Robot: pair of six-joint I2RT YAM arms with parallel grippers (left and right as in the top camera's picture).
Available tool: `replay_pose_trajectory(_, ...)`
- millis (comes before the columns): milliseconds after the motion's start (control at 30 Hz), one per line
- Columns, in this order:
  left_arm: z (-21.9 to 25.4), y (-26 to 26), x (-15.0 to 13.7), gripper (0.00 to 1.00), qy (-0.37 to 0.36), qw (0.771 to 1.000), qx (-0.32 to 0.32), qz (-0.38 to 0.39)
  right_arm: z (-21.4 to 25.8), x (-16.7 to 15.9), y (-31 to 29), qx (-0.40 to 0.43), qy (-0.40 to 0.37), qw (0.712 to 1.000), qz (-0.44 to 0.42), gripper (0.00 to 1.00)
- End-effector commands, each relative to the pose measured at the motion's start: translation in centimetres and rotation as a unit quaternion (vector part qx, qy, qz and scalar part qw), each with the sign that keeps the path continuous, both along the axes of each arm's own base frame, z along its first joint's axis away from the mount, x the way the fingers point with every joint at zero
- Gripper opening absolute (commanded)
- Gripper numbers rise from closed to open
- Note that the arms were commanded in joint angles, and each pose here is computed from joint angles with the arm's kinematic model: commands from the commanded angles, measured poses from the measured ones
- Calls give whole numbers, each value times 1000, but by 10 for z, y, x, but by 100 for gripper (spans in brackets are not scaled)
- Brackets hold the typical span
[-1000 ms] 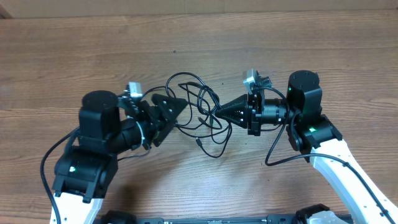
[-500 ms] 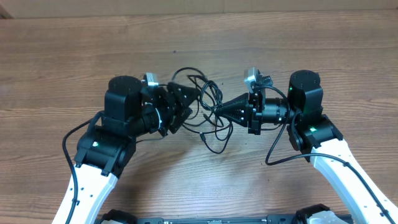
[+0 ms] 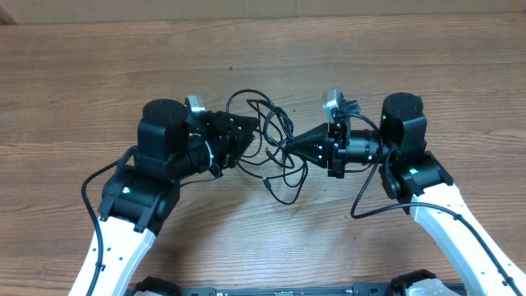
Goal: Untangle cables
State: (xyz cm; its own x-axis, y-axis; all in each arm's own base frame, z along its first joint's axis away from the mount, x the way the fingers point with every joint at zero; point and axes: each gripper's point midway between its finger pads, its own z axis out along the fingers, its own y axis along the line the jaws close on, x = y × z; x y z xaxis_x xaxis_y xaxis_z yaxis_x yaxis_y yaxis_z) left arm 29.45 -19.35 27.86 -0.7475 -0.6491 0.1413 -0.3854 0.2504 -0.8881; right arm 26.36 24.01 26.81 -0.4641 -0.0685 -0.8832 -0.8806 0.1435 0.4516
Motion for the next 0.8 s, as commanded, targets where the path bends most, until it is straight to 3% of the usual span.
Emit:
replay_pose_trajectory(0,7,-4,1,39,3,1000,-10,5,8,-3,1,6,-11,1000,11,4)
replay_pose_trajectory(167,8,-5,1,38,15,1000,-21,12,7,-3,1,6,-11,1000,11,4)
replay_pose_trajectory(633,3,-17,4,26,17,1000,-20,6,8,-3,1,6,-11,1000,11,4)
replay_pose_trajectory(767,4,-17,4,4,16,1000,-20,6,8,-3,1,6,-11,1000,11,4)
